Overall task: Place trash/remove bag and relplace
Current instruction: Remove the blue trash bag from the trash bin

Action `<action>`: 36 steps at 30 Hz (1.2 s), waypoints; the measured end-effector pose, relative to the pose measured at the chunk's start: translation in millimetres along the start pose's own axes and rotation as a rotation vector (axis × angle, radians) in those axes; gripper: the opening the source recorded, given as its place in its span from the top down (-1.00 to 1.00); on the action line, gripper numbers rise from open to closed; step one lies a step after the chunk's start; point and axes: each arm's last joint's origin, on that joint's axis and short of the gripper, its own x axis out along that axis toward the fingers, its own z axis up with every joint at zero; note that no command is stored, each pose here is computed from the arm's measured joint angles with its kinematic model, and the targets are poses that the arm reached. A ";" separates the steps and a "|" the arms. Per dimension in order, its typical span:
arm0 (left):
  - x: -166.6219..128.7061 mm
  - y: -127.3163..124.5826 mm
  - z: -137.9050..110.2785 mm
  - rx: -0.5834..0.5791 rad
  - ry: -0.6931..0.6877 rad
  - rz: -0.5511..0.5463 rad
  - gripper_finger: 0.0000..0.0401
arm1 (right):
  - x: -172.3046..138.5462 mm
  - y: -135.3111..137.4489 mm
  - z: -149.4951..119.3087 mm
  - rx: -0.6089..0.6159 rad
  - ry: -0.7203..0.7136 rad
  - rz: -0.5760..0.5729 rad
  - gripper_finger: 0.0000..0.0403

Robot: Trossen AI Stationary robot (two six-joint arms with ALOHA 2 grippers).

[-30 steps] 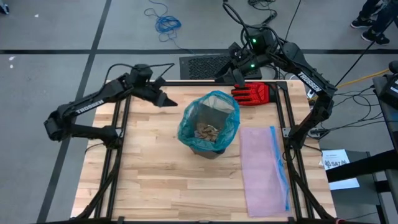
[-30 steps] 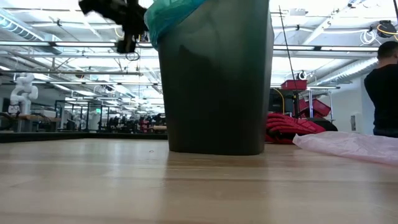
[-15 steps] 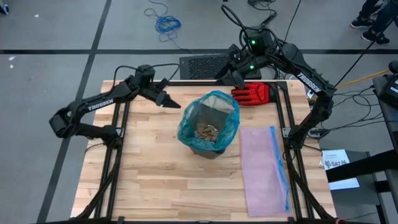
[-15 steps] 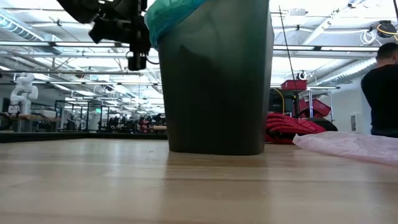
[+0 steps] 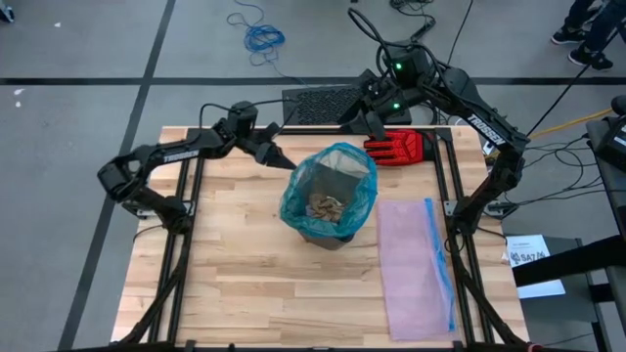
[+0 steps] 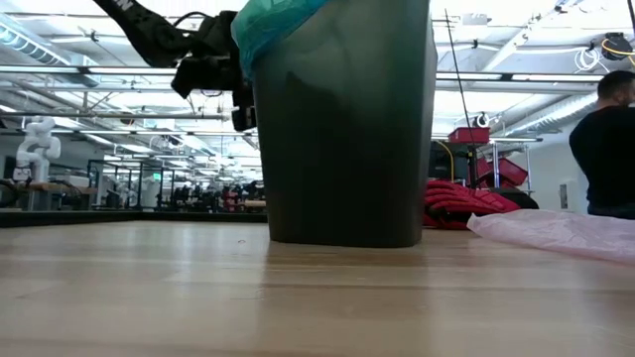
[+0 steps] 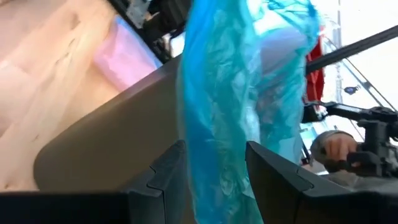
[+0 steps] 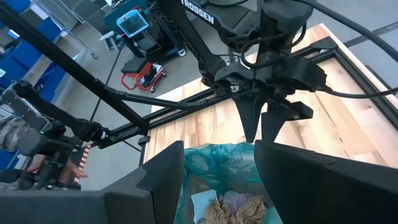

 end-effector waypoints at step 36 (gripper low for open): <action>7.4 -87.2 34.4 0.112 -0.192 -0.094 0.99 | 0.1 -1.2 -3.0 -0.005 0.024 -0.022 0.06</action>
